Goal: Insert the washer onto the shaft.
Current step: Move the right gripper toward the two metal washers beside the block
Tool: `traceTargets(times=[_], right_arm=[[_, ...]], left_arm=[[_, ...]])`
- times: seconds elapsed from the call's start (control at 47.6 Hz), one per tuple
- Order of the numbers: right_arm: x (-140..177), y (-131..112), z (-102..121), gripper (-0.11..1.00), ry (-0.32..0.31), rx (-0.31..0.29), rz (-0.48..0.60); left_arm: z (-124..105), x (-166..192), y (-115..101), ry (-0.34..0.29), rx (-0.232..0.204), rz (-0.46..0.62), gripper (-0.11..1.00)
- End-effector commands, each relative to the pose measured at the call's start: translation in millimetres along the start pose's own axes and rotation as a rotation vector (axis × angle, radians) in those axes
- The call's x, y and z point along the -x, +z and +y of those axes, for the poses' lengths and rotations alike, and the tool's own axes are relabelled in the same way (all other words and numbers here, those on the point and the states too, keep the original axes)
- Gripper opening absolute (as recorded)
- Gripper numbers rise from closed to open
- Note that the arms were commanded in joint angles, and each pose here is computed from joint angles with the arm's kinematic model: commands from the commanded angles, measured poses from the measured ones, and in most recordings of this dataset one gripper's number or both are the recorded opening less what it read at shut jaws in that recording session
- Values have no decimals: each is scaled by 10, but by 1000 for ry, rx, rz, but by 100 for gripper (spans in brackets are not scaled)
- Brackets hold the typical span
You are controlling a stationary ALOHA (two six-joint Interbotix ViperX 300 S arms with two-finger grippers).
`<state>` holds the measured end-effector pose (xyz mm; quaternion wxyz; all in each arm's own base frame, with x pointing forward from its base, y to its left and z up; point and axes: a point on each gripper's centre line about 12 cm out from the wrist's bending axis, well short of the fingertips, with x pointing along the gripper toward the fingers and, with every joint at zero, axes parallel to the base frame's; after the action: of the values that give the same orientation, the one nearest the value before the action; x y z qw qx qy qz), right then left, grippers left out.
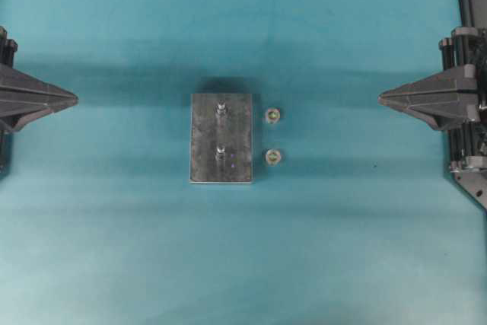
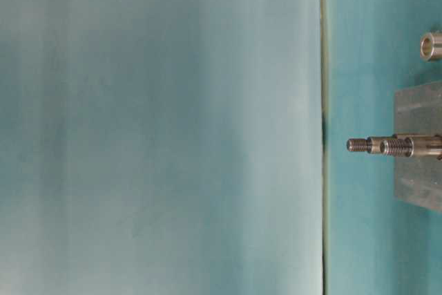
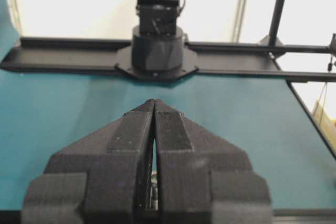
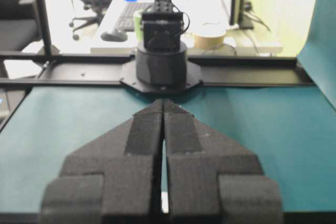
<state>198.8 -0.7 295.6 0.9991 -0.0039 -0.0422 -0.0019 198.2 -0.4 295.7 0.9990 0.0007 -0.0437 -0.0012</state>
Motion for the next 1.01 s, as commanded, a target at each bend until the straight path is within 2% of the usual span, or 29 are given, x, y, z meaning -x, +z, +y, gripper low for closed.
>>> traceTargets(times=[0.0, 0.063, 0.147, 0.231, 0.357, 0.483, 0.588, 0.694, 0.988], right_arm=[[-28, 66, -3, 1, -2, -33, -14], [-35, 6, -56, 1, -36, -106, 53], [-31, -123, -108, 1, -75, -197, 193], [-38, -206, -116, 1, -85, -220, 336], [-126, -261, -181, 1, -118, -233, 524], [-297, -335, -248, 1, -141, -239, 648], [-507, -352, -289, 1, -142, -208, 704], [-676, -467, -336, 1, -146, -169, 775], [-1050, -827, -544, 1, -190, -178, 940]], left_arm=[[-18, -6, -34, -10, 9, 8, 0], [-36, -19, -27, -19, 19, 17, 0], [-46, -51, -38, -22, 26, 57, 0], [-46, -97, -59, -21, 27, 114, 0], [-47, -161, -132, -21, 17, 206, 0], [-44, -178, -324, -17, 17, 310, 0], [-44, -221, -415, -16, 18, 362, 0], [-45, -267, -478, -16, 17, 402, 0], [-43, -288, -559, -11, 20, 531, 0]])
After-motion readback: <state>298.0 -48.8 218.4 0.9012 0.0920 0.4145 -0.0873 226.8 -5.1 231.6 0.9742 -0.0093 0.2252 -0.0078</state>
